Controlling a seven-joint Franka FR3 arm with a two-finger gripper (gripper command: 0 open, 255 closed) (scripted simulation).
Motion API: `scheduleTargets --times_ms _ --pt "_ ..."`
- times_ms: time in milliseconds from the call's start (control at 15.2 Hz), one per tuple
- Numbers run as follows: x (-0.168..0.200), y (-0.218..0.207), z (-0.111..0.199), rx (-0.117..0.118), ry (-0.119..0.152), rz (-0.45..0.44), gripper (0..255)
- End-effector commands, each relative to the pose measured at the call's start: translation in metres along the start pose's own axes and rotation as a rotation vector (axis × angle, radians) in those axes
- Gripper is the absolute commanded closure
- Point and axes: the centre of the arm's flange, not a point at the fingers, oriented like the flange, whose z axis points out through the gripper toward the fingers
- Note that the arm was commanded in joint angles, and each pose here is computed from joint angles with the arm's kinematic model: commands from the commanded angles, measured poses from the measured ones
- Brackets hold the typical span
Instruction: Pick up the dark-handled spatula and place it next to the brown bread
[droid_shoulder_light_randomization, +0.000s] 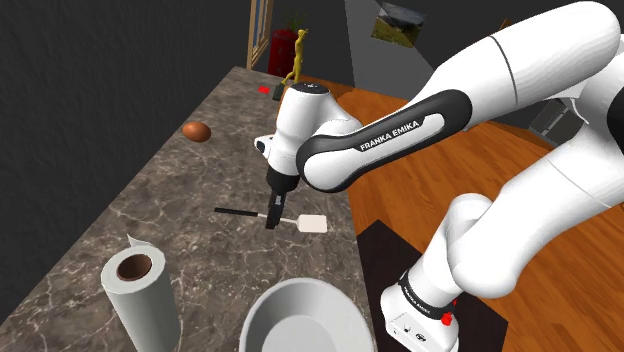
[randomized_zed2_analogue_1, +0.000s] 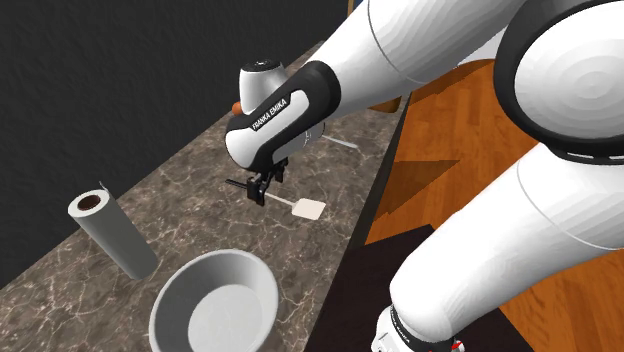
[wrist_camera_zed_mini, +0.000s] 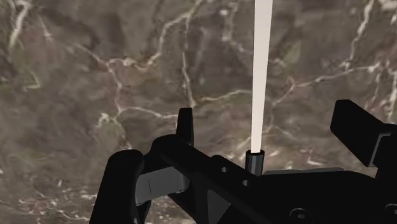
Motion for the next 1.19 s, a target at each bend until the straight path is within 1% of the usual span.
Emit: scheduleTargets --times_ms 0,330,396,990,1122 --pt "0.000 0.000 0.002 0.000 0.001 0.000 0" --pt "0.000 0.000 0.002 0.000 0.001 0.000 0" --pt "0.000 0.000 0.002 0.000 0.001 0.000 255" --pt "0.000 0.000 0.002 0.000 0.001 0.000 255" --pt "0.001 0.000 -0.008 0.000 0.001 0.000 255"
